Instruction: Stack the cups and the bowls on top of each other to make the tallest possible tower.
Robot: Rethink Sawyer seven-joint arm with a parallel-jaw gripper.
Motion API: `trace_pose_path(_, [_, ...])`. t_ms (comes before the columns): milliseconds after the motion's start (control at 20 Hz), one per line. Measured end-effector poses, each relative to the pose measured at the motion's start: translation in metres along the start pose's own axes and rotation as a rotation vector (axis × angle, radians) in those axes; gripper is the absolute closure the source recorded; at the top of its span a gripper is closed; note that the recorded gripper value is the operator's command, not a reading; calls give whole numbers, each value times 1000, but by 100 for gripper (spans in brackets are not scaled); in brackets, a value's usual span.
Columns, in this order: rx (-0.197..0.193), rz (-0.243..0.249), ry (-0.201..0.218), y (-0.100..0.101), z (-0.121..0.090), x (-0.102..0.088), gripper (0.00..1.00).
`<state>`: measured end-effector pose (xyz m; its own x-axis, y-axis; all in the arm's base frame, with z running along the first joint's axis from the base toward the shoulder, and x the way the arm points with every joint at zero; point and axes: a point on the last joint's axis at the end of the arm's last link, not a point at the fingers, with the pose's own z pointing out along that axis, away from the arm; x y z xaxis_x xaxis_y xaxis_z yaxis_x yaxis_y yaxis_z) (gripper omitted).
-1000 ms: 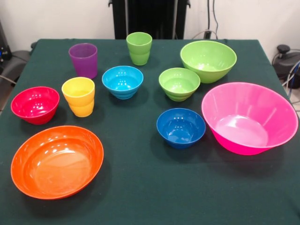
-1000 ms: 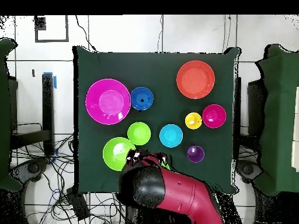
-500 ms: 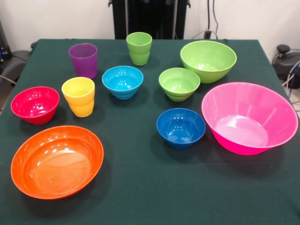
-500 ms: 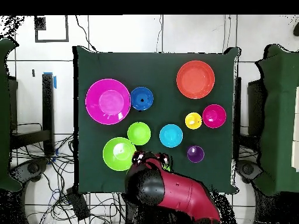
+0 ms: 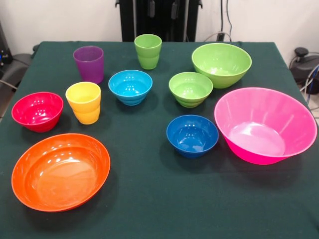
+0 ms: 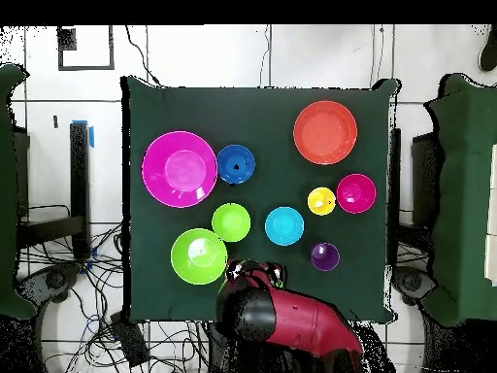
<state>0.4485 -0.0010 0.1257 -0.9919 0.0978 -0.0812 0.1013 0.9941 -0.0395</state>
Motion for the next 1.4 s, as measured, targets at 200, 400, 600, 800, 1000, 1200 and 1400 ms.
trace_pose_path(200, [-7, -19, 30, 2, 15, 11, 0])
trace_pose_path(400, [-15, -25, 54, 3, 30, 20, 0])
trace_pose_path(600, [-25, -37, 68, 5, 48, 30, 0])
trace_pose_path(800, [-37, -51, 66, 11, 72, 43, 0])
trace_pose_path(1000, [-52, -54, 51, 18, 100, 59, 0])
trace_pose_path(1200, [-60, -53, 42, 22, 114, 70, 0])
trace_pose_path(1400, [-70, -55, 56, 26, 126, 82, 0])
